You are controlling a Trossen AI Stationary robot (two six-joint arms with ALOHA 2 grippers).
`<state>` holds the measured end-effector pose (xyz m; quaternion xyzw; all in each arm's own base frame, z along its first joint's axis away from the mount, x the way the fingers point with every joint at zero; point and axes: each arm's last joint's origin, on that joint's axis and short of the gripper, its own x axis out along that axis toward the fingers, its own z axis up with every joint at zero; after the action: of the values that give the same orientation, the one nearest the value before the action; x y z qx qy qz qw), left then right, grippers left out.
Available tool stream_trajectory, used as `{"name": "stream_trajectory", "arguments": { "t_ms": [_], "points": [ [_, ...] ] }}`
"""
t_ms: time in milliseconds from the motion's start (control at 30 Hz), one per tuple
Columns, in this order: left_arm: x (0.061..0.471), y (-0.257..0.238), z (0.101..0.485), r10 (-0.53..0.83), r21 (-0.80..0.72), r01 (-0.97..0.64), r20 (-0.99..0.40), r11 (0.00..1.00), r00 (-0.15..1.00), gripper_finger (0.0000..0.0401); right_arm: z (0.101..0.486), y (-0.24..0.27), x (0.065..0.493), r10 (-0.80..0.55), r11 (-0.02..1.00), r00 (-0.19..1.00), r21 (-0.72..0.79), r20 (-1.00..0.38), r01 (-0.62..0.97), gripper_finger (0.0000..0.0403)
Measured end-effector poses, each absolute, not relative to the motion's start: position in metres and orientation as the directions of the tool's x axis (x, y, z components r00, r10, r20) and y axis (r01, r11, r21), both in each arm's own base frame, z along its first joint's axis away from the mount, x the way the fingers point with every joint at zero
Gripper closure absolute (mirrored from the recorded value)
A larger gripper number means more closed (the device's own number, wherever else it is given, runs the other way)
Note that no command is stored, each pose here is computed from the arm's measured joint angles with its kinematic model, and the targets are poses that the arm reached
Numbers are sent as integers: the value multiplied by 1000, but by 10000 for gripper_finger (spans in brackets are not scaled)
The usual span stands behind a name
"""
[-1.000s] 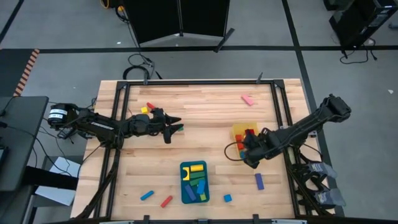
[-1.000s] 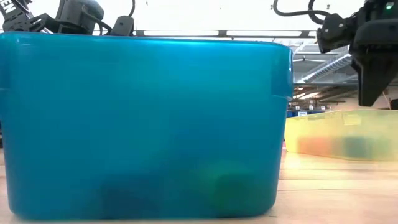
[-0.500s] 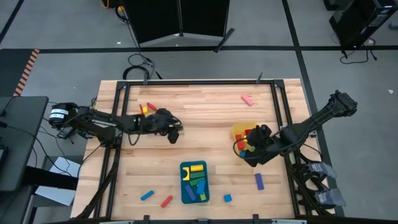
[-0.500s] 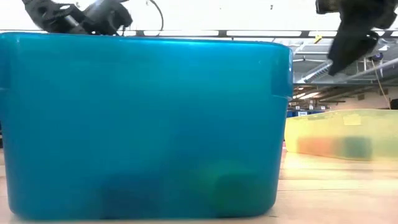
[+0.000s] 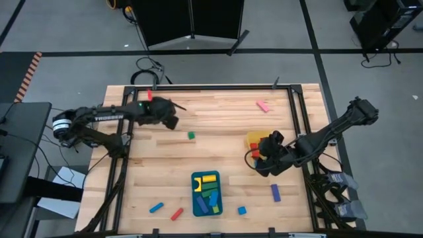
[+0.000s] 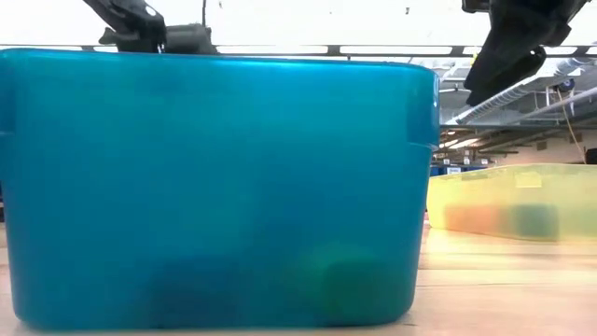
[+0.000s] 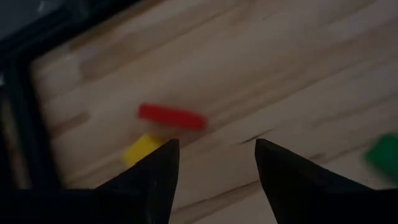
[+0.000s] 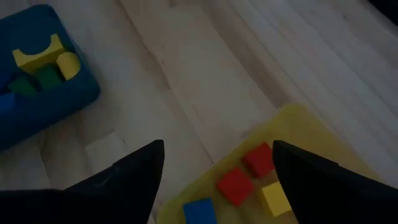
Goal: Sort blocks by size
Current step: Put the small yellow block into the yellow bin
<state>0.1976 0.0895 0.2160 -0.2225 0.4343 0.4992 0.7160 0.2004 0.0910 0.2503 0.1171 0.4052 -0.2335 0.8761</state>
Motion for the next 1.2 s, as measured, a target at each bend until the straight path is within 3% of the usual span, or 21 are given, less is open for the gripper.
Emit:
{"name": "stream_trajectory", "arguments": {
  "t_ms": [233,333,600,900,1200],
  "points": [
    [183,117,207,427,159,-897,-904,412,36,182,242,96,209,-318,890,558,-37,-767,455,107],
    [182,125,203,361,144,-880,-932,453,34,182,241,96,211,-321,895,558,-54,-765,442,113],
    [190,140,196,227,256,-771,-963,584,-148,182,243,96,212,-319,904,576,-59,-753,424,123],
    [194,158,187,216,347,-617,-936,707,-279,182,243,97,213,-311,906,588,-46,-747,421,126],
    [193,167,182,205,328,-585,-942,742,-267,182,243,97,213,-311,910,588,-55,-747,411,132]
  ]
}}
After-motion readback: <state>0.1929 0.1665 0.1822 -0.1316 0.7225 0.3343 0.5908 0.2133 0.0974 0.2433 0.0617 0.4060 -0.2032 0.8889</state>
